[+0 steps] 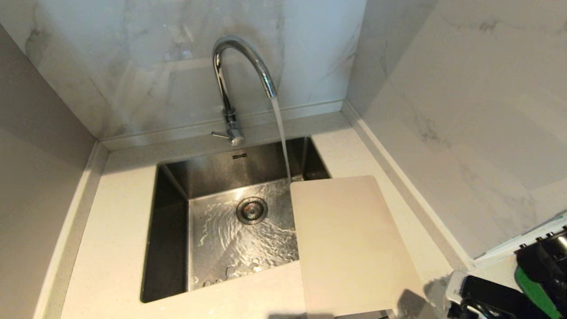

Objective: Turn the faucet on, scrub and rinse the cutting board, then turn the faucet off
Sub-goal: Pick up the cutting board

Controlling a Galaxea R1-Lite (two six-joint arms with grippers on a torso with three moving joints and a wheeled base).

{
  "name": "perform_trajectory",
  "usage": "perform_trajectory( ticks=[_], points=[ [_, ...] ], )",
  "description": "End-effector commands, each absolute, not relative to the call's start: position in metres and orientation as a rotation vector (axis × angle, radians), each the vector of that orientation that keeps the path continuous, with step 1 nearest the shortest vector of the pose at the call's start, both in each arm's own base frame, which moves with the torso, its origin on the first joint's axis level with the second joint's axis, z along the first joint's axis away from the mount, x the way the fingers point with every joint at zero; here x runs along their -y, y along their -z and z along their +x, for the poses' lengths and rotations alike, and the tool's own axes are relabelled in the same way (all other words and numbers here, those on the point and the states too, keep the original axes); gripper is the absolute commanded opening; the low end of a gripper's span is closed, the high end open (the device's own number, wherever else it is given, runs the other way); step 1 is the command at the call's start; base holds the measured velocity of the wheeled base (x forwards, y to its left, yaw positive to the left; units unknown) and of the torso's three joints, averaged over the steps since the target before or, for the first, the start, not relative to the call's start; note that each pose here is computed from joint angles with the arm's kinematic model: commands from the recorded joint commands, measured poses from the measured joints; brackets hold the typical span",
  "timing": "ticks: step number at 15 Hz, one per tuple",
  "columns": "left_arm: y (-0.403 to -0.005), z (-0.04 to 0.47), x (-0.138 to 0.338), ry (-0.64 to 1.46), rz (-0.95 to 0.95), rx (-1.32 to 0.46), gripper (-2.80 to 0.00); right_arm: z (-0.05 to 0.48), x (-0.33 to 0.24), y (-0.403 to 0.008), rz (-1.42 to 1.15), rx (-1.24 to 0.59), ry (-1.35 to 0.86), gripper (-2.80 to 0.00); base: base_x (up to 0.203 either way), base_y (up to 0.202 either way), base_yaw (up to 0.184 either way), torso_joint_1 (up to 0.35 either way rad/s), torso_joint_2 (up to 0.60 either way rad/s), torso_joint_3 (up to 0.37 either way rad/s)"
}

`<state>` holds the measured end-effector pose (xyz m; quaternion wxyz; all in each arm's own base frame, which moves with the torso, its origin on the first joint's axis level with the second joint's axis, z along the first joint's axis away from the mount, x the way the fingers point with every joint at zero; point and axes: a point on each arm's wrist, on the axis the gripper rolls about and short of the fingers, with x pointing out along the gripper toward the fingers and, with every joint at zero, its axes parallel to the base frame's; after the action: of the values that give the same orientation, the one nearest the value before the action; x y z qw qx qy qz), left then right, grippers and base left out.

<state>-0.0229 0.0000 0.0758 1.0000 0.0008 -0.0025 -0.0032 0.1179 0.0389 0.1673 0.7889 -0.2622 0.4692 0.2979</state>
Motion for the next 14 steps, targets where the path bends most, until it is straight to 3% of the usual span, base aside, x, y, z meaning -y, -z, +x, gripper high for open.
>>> perform_trajectory(
  ticks=[1,3,4,14],
  points=[
    [-0.075,-0.023,0.0,0.006,0.002,0.005,-2.8,0.13,-0.048,-0.156,-0.613,-1.037,-0.65,-2.8,0.0,0.0,0.0,0.0,0.0,0.0],
    [-0.075,-0.023,0.0,0.008,0.002,0.004,-2.8,0.132,-0.053,-0.149,-0.651,-1.015,-0.648,-2.8,0.0,0.0,0.0,0.0,0.0,0.0],
    [-0.075,-0.023,0.0,0.006,0.002,0.005,-2.8,0.132,-0.056,-0.145,-0.691,-1.006,-0.634,0.0,0.0,0.0,0.0,0.0,0.0,0.0],
    [-0.075,-0.023,0.0,0.006,0.002,0.004,-2.8,0.129,-0.09,-0.133,-0.873,-0.97,-0.749,0.0,0.0,0.0,0.0,0.0,0.0,0.0]
  ],
)
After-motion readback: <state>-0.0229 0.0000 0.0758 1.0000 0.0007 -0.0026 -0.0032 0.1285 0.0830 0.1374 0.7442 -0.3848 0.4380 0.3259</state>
